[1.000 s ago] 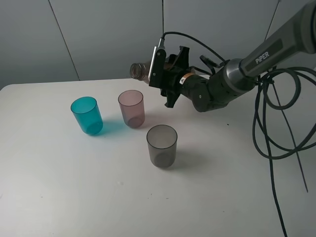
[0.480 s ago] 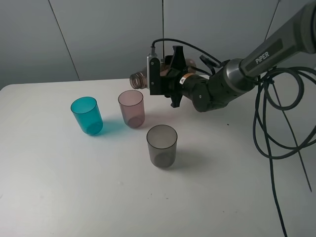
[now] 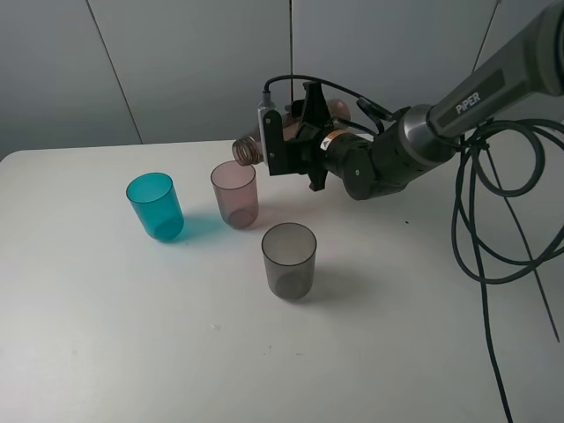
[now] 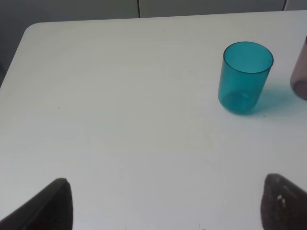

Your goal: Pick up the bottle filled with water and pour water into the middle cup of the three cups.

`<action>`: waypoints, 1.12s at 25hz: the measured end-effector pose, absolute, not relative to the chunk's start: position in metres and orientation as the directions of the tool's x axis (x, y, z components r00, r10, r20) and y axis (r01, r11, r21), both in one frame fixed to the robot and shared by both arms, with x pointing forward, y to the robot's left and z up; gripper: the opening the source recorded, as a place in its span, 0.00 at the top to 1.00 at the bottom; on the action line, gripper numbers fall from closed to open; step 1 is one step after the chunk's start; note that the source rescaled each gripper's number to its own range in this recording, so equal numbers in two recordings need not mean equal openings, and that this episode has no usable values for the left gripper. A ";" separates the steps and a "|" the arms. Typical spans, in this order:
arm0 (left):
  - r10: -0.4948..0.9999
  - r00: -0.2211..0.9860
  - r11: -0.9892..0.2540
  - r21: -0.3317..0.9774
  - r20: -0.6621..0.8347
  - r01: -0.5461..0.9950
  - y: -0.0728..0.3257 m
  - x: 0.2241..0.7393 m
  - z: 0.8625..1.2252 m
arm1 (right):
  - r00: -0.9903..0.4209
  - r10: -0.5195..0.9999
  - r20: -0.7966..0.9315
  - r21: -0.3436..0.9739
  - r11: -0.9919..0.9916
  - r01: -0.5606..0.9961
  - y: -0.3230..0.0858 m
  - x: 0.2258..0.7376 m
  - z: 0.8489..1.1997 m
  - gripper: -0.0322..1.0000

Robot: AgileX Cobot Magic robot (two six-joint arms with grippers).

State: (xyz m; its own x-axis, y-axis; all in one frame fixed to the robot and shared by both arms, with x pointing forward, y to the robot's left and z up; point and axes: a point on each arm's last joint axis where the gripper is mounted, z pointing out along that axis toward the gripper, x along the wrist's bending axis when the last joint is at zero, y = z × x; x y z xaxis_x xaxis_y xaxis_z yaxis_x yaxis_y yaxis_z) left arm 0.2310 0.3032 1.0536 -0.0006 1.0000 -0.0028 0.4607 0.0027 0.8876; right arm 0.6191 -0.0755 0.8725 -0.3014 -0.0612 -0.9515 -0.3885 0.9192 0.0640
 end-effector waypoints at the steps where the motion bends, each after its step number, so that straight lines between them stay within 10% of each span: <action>1: 1.000 -0.001 0.003 0.888 -0.003 0.461 0.303 0.231 1.054 | -0.299 -0.067 -0.952 0.058 0.919 -0.390 -0.075 0.619 0.872 0.97; 28: 1.000 0.002 -0.003 0.888 0.002 0.461 0.303 0.231 1.054 | -0.228 -0.156 -0.961 -0.052 0.913 -0.405 -0.076 0.622 0.877 0.97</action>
